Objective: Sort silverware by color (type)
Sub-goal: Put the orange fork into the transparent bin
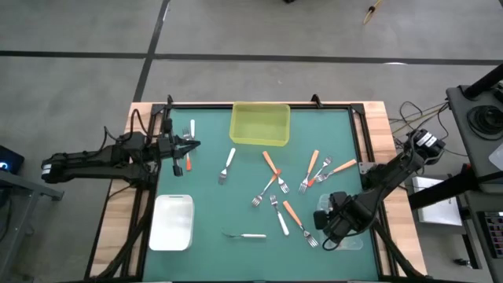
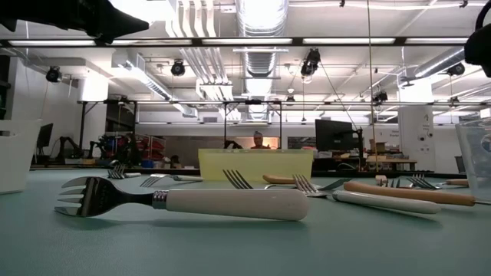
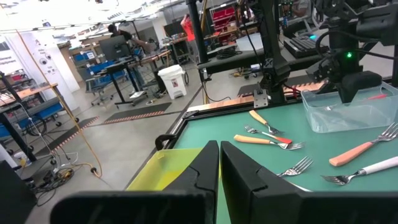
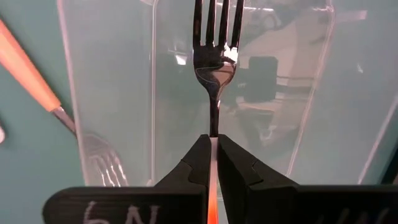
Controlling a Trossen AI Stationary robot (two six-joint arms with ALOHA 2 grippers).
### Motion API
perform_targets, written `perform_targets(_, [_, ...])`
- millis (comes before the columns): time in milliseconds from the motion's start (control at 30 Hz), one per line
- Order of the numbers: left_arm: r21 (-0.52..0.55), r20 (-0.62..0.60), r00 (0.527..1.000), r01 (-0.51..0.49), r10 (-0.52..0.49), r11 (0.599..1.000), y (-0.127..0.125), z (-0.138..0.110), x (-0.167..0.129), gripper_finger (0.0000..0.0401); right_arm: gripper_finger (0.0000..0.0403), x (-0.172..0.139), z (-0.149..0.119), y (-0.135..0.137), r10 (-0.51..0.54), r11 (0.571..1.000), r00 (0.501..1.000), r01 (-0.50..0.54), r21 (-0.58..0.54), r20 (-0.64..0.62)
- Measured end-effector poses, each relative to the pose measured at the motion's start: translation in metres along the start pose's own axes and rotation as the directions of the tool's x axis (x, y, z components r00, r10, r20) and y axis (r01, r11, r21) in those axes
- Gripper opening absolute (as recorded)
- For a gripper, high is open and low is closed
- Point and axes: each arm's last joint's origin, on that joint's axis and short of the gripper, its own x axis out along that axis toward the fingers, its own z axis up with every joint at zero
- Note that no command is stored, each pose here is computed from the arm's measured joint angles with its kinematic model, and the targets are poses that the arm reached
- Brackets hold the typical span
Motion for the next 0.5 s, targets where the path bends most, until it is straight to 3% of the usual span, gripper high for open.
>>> perform_targets(500, [0.000, 0.003, 1.000, -0.001, 0.001, 1.000, 0.0001, 0.0002, 0.0000, 0.0000, 0.0009, 0.0046, -0.0011, 0.0033, -0.007, 1.000, 1.000, 0.007, 0.017, -0.008])
